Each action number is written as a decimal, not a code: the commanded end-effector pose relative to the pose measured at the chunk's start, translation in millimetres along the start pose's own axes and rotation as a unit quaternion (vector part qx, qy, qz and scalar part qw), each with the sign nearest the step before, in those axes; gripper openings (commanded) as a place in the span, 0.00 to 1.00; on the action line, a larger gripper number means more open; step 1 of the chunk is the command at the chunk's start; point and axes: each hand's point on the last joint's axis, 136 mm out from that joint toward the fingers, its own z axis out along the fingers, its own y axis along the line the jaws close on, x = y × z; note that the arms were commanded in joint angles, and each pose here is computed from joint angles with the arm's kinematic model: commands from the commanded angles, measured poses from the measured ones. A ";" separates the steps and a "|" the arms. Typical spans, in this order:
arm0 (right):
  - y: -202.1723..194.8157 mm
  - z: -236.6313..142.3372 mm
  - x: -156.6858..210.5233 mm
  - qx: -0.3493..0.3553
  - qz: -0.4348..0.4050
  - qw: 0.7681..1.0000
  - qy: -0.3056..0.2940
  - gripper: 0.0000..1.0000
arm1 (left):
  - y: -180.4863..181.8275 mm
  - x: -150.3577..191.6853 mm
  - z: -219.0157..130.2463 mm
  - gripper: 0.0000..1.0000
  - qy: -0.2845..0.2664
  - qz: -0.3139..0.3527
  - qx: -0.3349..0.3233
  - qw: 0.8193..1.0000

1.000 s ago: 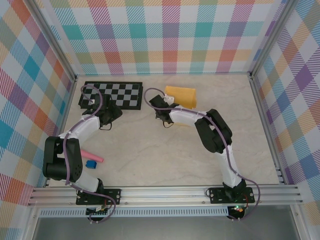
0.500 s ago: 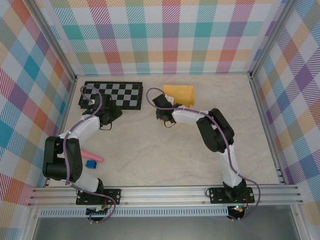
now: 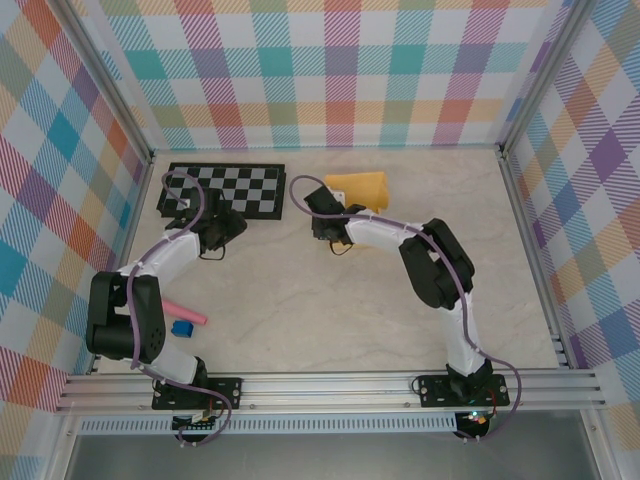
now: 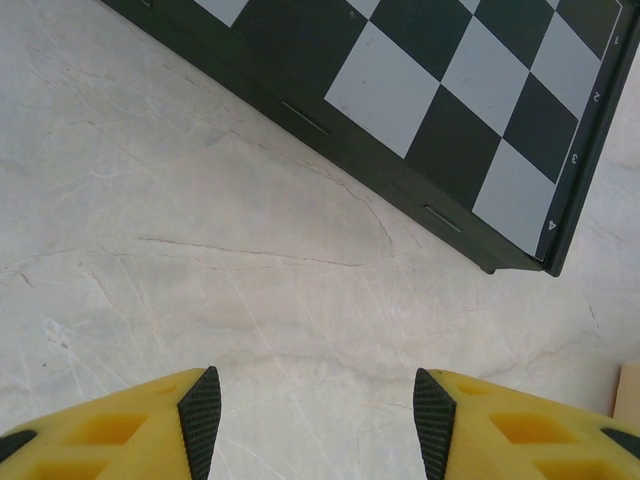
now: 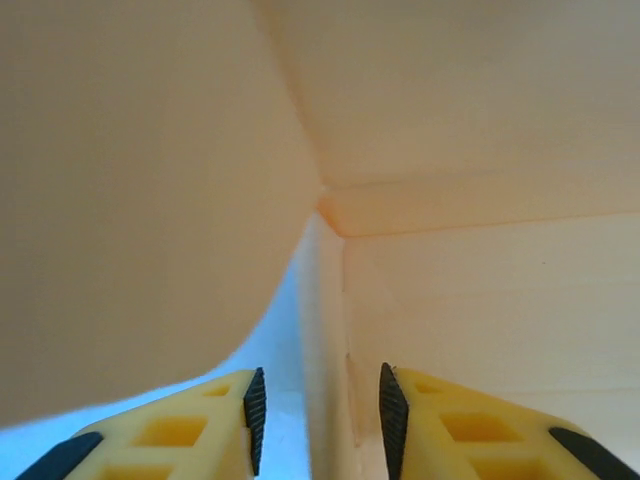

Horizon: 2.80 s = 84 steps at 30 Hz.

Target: Fold the paper box

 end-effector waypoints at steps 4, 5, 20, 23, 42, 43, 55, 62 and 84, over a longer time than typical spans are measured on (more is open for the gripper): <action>18.7 -44.1 -6.5 -0.034 -0.072 0.996 -0.032 0.43 | -29.6 6.9 18.7 0.56 0.018 0.001 0.056 0.998; 18.2 -48.8 -5.0 -0.039 -0.079 0.995 -0.036 0.45 | -36.5 4.8 20.5 0.56 0.016 0.006 0.064 0.998; -67.5 -176.2 -22.4 -0.134 -0.176 0.952 -0.213 0.50 | -190.5 13.5 70.8 0.56 0.063 0.162 0.207 0.963; -99.4 -182.5 -9.7 -0.153 -0.121 0.952 -0.237 0.50 | -210.0 15.5 86.2 0.55 0.065 0.175 0.219 0.958; -202.7 -161.9 -92.7 -0.250 0.169 0.953 0.009 0.47 | -222.7 -13.0 48.2 0.53 0.049 0.143 0.225 0.963; -208.8 -154.5 -96.4 -0.251 0.197 0.947 0.027 0.47 | -217.1 -12.1 43.4 0.53 0.053 0.134 0.221 0.964; -224.8 -91.9 -99.3 -0.290 0.102 0.951 0.010 0.45 | -197.0 29.5 8.7 0.56 0.034 0.212 0.338 0.917; -200.0 -69.9 -101.4 -0.335 0.063 0.940 -0.034 0.47 | -230.6 39.8 12.0 0.58 -0.026 0.254 0.389 0.885; -144.4 -46.8 -73.0 -0.397 0.146 0.893 0.153 0.24 | -233.0 47.4 59.6 0.53 0.036 0.197 0.347 0.916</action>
